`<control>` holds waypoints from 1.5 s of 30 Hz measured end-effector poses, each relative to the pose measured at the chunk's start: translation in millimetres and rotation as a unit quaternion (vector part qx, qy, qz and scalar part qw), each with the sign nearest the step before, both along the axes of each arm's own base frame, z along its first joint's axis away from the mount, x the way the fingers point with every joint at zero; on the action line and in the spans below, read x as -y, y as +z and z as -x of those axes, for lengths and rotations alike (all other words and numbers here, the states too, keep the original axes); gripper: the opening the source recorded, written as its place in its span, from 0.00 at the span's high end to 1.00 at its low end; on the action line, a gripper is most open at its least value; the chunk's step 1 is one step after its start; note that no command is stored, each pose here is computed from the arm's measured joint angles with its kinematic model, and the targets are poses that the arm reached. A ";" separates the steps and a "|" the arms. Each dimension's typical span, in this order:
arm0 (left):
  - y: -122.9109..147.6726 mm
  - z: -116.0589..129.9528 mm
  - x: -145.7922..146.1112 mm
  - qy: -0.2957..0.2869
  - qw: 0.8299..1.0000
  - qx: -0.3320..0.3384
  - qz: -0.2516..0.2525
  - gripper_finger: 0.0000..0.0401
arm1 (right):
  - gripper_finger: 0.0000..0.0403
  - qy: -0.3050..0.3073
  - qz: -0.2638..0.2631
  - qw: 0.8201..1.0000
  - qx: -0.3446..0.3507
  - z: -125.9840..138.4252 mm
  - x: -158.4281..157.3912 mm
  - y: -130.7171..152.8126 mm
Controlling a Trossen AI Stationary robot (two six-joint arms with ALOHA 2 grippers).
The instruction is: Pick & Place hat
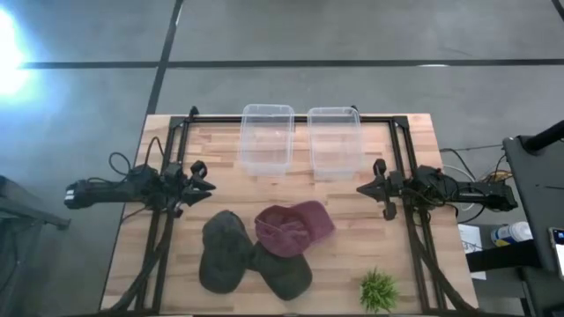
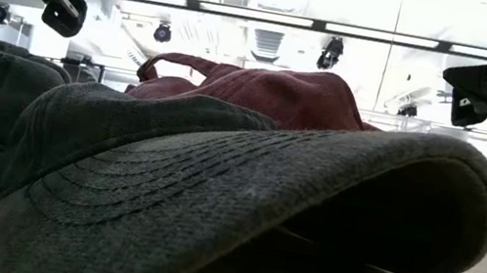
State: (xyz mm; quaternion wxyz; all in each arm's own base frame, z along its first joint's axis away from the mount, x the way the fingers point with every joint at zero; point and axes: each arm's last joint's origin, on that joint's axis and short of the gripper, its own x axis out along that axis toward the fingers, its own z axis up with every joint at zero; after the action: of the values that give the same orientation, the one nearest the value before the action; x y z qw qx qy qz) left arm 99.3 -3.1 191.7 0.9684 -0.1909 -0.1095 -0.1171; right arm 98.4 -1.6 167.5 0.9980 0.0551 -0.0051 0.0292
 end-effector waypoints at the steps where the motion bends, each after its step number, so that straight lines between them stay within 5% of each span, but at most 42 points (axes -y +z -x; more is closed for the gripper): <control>1: 0.0 0.0 0.0 0.000 1.000 0.000 0.000 0.74 | 0.98 0.000 0.003 1.000 0.000 0.0 0.0 -0.1; 3: 0.0 0.0 0.0 0.000 1.000 0.000 0.000 0.74 | 0.98 0.000 -0.008 1.000 0.001 0.0 -0.1 0.4; 7: 0.0 0.0 0.0 0.000 1.000 0.000 0.000 0.74 | 0.98 0.006 -0.155 0.988 0.020 0.2 0.0 5.6; 11: 0.0 0.0 0.0 0.000 1.000 0.000 0.000 0.74 | 0.98 0.016 -0.241 0.969 0.041 0.8 0.0 10.8; 15: 0.0 0.0 0.0 0.000 1.000 0.000 0.000 0.74 | 0.98 0.034 -0.268 0.958 0.093 2.8 -0.2 21.5; 18: 0.0 0.0 0.0 0.000 1.000 0.000 0.000 0.74 | 0.98 0.056 -0.330 0.930 0.152 6.2 0.3 33.9; 23: 0.0 0.0 0.0 0.000 1.000 0.000 0.000 0.74 | 0.98 0.012 -0.339 0.899 0.278 14.4 5.0 52.6; 25: 0.0 0.0 0.0 0.000 1.000 0.000 0.000 0.74 | 0.98 -0.007 -0.333 0.899 0.283 13.4 6.0 52.8; 31: 0.0 0.0 0.0 0.000 1.000 0.000 0.000 0.74 | 0.98 -0.034 -0.390 0.887 0.244 2.2 8.0 45.0; 36: 0.0 0.0 0.0 0.000 1.000 0.000 0.000 0.74 | 0.98 0.082 -0.411 0.902 0.109 -14.3 -3.0 31.6; 39: 0.0 0.0 0.0 0.000 1.000 0.000 0.000 0.74 | 0.98 0.144 -0.447 0.883 0.016 -22.7 -9.8 21.5; 45: 0.0 0.0 0.0 0.000 1.000 0.000 0.000 0.74 | 0.98 0.200 -0.520 0.816 -0.153 -34.5 -17.6 -0.2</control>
State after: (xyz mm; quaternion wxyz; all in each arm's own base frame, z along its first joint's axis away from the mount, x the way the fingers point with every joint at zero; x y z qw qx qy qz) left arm 99.3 -3.1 191.7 0.9684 -0.1909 -0.1095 -0.1171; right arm 132.9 16.0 167.3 0.7809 0.5696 0.1440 0.2122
